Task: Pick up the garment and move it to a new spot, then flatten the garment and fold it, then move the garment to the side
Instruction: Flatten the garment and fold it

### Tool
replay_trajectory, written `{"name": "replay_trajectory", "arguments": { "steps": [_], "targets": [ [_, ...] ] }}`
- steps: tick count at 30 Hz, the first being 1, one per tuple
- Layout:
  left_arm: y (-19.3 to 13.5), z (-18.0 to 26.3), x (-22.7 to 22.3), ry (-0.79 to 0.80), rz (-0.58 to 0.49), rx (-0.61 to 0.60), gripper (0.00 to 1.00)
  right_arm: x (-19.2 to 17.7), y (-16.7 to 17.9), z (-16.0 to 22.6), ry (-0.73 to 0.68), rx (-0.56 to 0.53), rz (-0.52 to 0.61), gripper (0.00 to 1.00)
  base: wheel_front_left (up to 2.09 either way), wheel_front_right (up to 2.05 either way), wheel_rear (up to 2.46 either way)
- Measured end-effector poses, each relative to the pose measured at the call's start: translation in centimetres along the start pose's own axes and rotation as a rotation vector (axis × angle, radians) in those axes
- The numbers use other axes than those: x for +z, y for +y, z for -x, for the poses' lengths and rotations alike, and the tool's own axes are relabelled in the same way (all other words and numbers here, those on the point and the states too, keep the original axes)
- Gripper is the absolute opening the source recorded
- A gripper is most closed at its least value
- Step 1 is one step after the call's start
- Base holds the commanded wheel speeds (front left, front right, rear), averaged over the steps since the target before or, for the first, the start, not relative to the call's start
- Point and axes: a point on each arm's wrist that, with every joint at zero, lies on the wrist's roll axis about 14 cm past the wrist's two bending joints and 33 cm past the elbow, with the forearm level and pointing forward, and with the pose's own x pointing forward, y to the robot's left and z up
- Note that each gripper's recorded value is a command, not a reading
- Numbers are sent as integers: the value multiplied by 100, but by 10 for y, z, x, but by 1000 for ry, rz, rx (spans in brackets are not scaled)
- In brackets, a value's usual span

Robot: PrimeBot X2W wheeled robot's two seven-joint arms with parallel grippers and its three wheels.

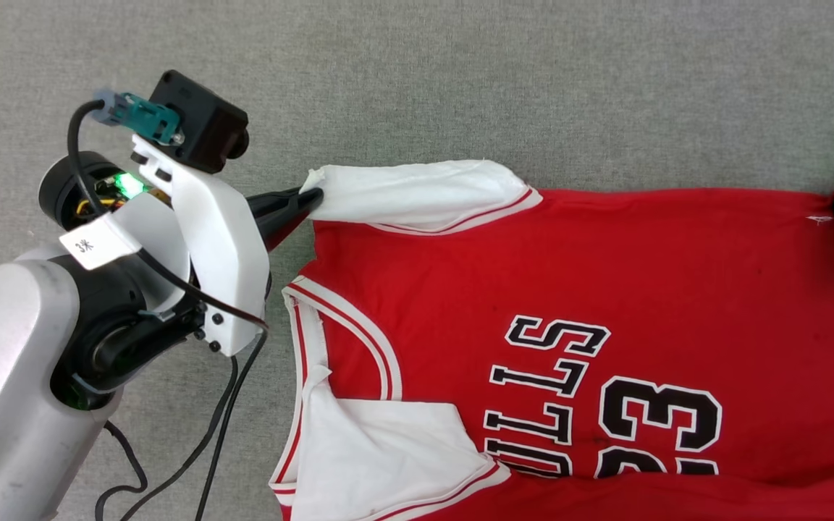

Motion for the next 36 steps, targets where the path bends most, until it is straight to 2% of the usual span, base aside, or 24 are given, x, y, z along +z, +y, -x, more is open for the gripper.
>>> {"name": "replay_trajectory", "arguments": {
  "steps": [12, 18, 29, 36],
  "targets": [
    [-10, 20, 8, -89, 26, 16, 0, 25, -15, 43, -239, -8, -104, 0, 0, 0, 0],
    [-26, 38, 2, -116, 45, 14, 0, 20, -23, 72, -358, -12, -168, 0, 0, 0, 0],
    [-63, 69, -42, -97, 131, 8, 0, -16, -9, 102, -478, 49, -273, 0, 0, 0, 0],
    [-78, 80, -85, -40, 214, 7, 0, -46, 6, 111, -470, 102, -303, 0, 0, 0, 0]
  ]
}}
